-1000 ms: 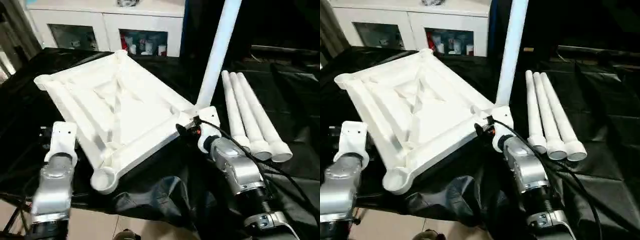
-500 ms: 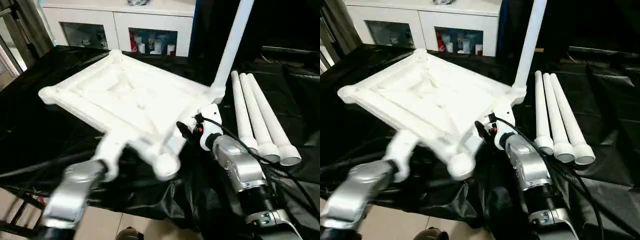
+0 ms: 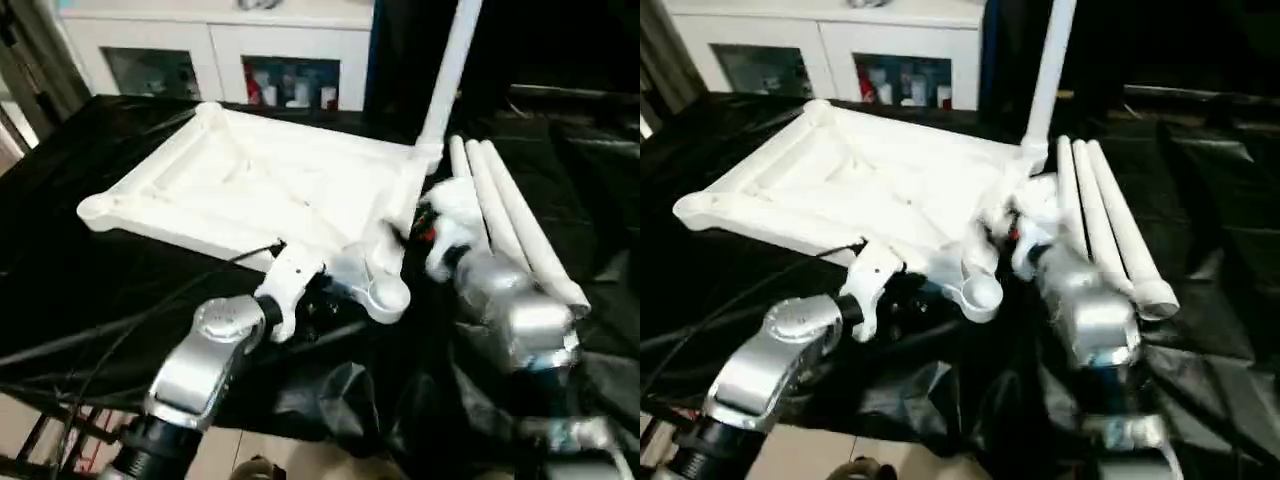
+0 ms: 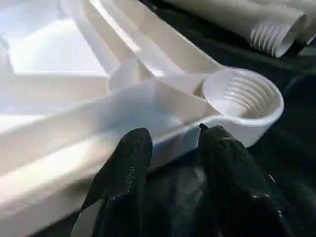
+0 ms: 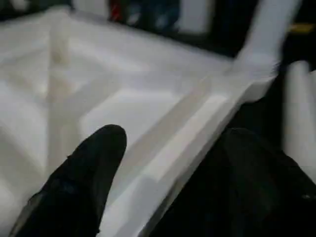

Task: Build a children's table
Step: Rotate table base, then pick table leg

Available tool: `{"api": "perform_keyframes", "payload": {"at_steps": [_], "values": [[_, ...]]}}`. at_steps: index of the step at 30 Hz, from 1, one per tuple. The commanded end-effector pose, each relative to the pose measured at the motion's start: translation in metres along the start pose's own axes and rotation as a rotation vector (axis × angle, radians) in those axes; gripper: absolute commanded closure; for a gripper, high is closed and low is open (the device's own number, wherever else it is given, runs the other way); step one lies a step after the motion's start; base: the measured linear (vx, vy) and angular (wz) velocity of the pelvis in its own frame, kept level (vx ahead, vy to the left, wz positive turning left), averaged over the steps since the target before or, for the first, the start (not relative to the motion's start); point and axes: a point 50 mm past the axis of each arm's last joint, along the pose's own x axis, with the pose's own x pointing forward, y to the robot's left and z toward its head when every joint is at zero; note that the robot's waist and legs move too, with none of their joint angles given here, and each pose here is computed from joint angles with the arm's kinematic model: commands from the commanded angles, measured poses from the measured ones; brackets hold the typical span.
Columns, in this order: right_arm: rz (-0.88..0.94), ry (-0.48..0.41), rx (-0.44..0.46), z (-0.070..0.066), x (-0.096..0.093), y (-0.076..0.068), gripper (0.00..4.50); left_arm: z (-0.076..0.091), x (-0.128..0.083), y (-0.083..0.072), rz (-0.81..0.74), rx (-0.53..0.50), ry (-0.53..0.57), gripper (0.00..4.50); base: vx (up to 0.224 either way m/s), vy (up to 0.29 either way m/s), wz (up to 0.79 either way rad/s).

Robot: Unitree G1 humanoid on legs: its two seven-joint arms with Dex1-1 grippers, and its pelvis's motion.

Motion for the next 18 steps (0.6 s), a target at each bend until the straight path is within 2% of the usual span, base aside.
{"api": "perform_keyframes", "payload": {"at_steps": [1,5,8,10,11,12,14,15,18], "values": [[-0.054,0.026,0.021,0.005,0.003,-0.01,0.55,0.015,-0.004,0.008,0.005,0.03,-0.045,2.51,0.0,0.0,0.0],[-0.126,0.071,0.039,0.01,0.011,-0.024,0.25,0.028,-0.005,0.009,-0.041,0.096,-0.062,2.51,0.0,0.0,0.0],[-0.189,0.16,0.043,0.013,0.02,-0.032,0.05,0.039,-0.005,0.009,-0.081,0.146,-0.071,2.51,0.0,0.0,0.0],[-0.224,0.211,0.05,0.012,0.023,-0.036,0.05,0.044,-0.007,0.007,-0.144,0.102,-0.079,2.51,0.0,0.0,0.0],[-0.227,0.215,0.05,0.012,0.023,-0.036,0.0,0.044,-0.007,0.007,-0.152,0.097,-0.08,2.18,0.0,0.0,0.0],[-0.243,0.254,0.074,0.009,0.026,-0.039,0.0,0.047,-0.012,-0.001,-0.244,0.089,-0.07,2.18,0.0,0.0,0.0],[-0.263,0.295,0.094,0.004,0.028,-0.043,0.0,0.047,-0.016,-0.008,-0.309,0.118,-0.051,2.15,0.0,0.0,0.0],[-0.269,0.301,0.097,0.003,0.029,-0.043,0.0,0.046,-0.016,-0.009,-0.313,0.126,-0.049,1.87,0.0,0.0,0.0],[-0.278,0.333,0.106,-0.001,0.03,-0.045,0.0,0.045,-0.017,-0.009,-0.312,0.13,-0.047,1.74,0.0,0.0,0.0]]}}
